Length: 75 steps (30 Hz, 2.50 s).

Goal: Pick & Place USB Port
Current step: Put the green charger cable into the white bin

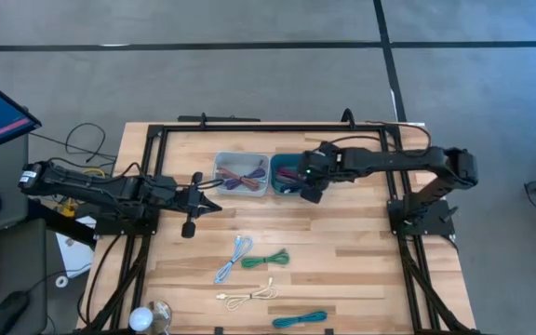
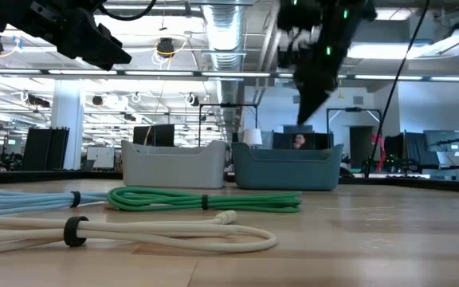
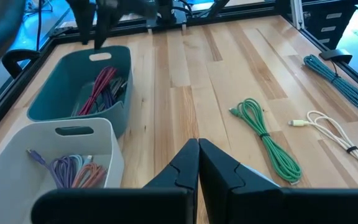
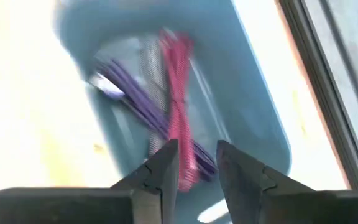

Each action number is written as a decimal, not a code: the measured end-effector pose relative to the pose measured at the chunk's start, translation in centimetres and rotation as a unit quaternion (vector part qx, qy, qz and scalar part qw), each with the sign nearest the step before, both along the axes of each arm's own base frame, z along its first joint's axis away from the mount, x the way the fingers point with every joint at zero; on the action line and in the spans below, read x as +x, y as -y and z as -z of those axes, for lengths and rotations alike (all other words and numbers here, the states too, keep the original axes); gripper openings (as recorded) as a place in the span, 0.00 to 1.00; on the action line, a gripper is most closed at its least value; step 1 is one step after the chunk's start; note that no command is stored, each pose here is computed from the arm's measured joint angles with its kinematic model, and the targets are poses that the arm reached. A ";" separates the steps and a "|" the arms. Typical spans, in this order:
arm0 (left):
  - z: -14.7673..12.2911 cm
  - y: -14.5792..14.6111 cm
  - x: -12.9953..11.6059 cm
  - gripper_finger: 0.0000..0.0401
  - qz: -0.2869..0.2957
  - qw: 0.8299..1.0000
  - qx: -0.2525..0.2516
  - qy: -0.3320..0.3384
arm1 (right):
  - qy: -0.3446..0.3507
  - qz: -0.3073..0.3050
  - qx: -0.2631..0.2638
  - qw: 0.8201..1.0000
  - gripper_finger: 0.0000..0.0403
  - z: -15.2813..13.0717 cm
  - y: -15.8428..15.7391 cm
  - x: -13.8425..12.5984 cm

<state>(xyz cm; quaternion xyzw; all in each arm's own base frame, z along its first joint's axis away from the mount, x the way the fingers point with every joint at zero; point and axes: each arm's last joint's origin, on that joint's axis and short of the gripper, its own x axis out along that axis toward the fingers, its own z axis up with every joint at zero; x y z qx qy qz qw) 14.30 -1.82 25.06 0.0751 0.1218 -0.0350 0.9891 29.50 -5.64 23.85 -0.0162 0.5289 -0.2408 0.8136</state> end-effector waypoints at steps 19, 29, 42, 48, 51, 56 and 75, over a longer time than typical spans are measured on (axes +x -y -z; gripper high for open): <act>0.0 0.0 0.0 0.03 0.000 1.000 0.000 0.000 | 0.134 -0.205 0.104 0.964 0.25 -7.6 -9.5 -1.6; -0.2 0.2 1.3 0.03 0.000 1.000 -0.002 0.021 | 0.168 -0.212 -0.046 0.962 0.25 -8.5 -14.9 -3.5; 2.9 1.0 6.6 0.17 0.000 1.000 0.001 -0.008 | 0.135 -0.078 -0.141 0.978 0.25 -4.5 -15.7 -6.4; 3.5 1.1 7.6 0.27 0.006 1.000 -0.001 -0.006 | 0.161 -0.030 -0.199 0.966 0.21 -3.0 -16.7 -9.8; 3.6 1.2 7.7 0.29 0.006 1.000 -0.002 -0.005 | 0.194 -0.032 -0.206 0.959 0.16 -2.1 -17.0 -11.4; 3.2 1.2 7.8 0.29 0.003 1.000 -0.020 0.016 | 0.238 -0.036 -0.202 0.949 0.10 -2.2 -16.2 -13.9; 2.5 -0.4 8.2 0.29 -0.037 0.997 -0.046 0.056 | 0.326 -0.063 -0.186 0.925 0.03 -3.1 -10.9 -18.3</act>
